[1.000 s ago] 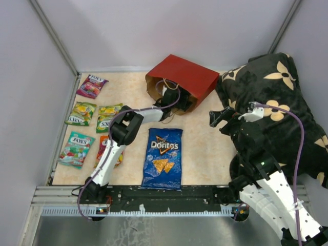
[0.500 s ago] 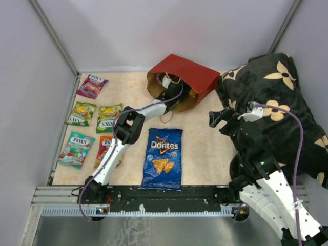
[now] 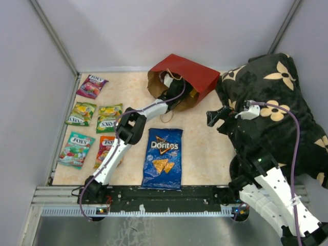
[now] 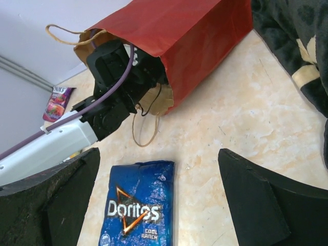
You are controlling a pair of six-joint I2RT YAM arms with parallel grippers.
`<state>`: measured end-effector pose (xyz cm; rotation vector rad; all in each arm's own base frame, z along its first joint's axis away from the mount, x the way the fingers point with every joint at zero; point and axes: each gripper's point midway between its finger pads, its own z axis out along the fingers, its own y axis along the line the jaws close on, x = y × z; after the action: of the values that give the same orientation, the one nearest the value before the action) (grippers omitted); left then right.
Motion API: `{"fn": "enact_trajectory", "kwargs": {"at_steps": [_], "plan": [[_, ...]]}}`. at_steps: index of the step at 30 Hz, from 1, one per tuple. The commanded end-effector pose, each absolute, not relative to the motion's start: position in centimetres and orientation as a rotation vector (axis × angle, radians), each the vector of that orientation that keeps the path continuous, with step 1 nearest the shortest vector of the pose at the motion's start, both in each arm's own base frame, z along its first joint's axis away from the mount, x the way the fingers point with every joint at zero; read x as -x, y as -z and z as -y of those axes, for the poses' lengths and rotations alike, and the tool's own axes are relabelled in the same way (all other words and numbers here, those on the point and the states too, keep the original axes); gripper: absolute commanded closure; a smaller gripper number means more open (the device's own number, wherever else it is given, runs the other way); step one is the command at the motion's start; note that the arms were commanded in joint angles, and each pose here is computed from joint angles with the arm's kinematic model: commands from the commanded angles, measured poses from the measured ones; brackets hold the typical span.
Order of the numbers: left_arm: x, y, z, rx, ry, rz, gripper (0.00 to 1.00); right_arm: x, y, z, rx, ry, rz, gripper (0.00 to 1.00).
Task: Take the snacks out of the paper bag
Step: Take out the snack from the paper bag.
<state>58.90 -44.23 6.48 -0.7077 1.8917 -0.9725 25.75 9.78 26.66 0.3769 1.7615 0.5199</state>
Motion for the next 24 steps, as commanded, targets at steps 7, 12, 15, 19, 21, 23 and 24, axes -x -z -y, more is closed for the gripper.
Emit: {"fn": "enact_trajectory", "kwargs": {"at_steps": [7,12,15,19,21,23,24], "plan": [[-58.2,-1.8,44.5,0.599,0.899,-1.985,0.67,-26.2,-28.1,-9.9,-0.379,-0.549,-1.710,0.01],[-58.3,-2.5,43.9,0.548,0.845,-1.981,1.00,-26.2,-28.0,-10.0,-0.375,-0.550,-1.710,0.01],[-58.2,-3.4,43.4,0.520,0.838,-1.957,1.00,-26.2,-28.0,-10.0,-0.373,-0.551,-1.710,0.01],[-57.8,-5.3,42.6,0.481,0.821,-1.915,1.00,-26.2,-28.0,-10.0,-0.369,-0.553,-1.708,0.01],[-57.3,-6.3,41.9,0.459,0.802,-1.895,1.00,-26.2,-28.0,-10.0,-0.370,-0.552,-1.708,0.01],[-56.6,-7.3,40.9,0.443,0.785,-1.869,1.00,-26.2,-27.9,-10.1,-0.369,-0.552,-1.707,0.01],[-55.9,-7.3,40.1,0.438,0.770,-1.868,1.00,-26.3,-27.8,-10.1,-0.367,-0.552,-1.709,0.01]]}}
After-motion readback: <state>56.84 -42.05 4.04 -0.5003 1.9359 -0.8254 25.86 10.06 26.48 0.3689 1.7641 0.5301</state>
